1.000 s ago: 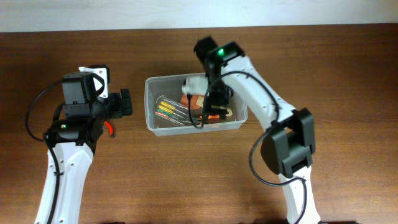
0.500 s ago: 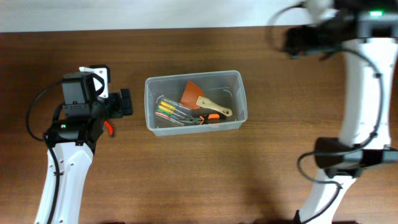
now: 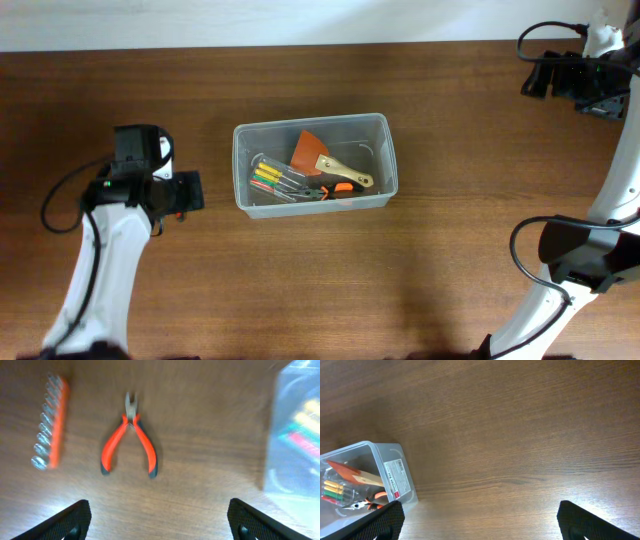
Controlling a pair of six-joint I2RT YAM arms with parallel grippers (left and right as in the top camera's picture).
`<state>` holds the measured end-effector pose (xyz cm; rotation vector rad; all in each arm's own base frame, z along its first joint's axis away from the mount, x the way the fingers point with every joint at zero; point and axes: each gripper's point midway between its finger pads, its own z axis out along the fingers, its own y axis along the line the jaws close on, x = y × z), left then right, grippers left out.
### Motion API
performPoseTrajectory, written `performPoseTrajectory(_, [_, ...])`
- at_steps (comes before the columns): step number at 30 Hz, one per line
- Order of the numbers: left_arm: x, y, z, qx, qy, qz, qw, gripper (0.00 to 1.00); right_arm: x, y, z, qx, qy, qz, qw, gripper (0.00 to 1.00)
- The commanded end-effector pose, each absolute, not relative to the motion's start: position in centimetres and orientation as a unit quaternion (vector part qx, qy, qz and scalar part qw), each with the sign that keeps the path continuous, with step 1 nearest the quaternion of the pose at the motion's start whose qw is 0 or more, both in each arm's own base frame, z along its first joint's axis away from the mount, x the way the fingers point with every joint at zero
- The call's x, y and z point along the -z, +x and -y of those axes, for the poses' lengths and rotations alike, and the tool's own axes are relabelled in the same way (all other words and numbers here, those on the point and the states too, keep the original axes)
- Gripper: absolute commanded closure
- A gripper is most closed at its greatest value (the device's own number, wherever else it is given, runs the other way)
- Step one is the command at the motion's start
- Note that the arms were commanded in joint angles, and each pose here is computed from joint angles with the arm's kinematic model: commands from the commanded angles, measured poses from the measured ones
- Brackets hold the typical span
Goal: Pack container
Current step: 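Move the left gripper down onto the red-handled pliers and grasp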
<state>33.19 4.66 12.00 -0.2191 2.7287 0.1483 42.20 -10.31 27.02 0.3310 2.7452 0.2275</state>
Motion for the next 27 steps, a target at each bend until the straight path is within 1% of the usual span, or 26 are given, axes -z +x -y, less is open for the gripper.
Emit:
performPoseTrajectory(1, [-9.3, 33.2, -4.9, -0.019, -0.138, -0.978, 0.156, 0.11, -26.8, 42.4, 9.9, -0.094, 0.119, -0.972, 0.179, 0.02])
performPoseTrajectory(7, [-6.7, 33.4, -4.8, -0.001, -0.200, -0.972, 0.123, 0.11, -26.8, 42.4, 9.9, -0.094, 0.119, -0.972, 0.179, 0.02])
performPoseTrajectory(11, [-4.8, 34.5, -5.0, 0.005, -0.244, -0.962, 0.119, 0.11, -26.8, 42.4, 9.9, -0.094, 0.119, -0.972, 0.179, 0.02])
performPoseTrajectory(12, [-4.4, 34.8, -4.8, 0.011, -0.251, -0.960, 0.120, 0.16, -26.8, 42.4, 9.9, -0.094, 0.119, -0.972, 0.179, 0.02])
performPoseTrajectory(15, [-3.5, 35.9, -4.6, 0.026, -0.273, -0.953, 0.127, 0.19, -26.8, 42.4, 9.9, -0.094, 0.119, -0.972, 0.179, 0.02])
performPoseTrajectory(16, [-3.4, 36.3, -4.7, 0.027, -0.277, -0.951, 0.132, 0.21, -26.8, 42.4, 9.9, -0.094, 0.119, -0.972, 0.179, 0.02])
performPoseTrajectory(20, [-2.6, 37.6, -4.9, 0.028, -0.276, -0.949, 0.149, 0.21, -26.8, 42.4, 9.9, -0.094, 0.119, -0.972, 0.179, 0.02])
performPoseTrajectory(27, [0.8, 37.5, -5.2, 0.016, -0.278, -0.953, 0.122, 0.21, -26.8, 42.4, 9.9, -0.094, 0.119, -0.972, 0.179, 0.02])
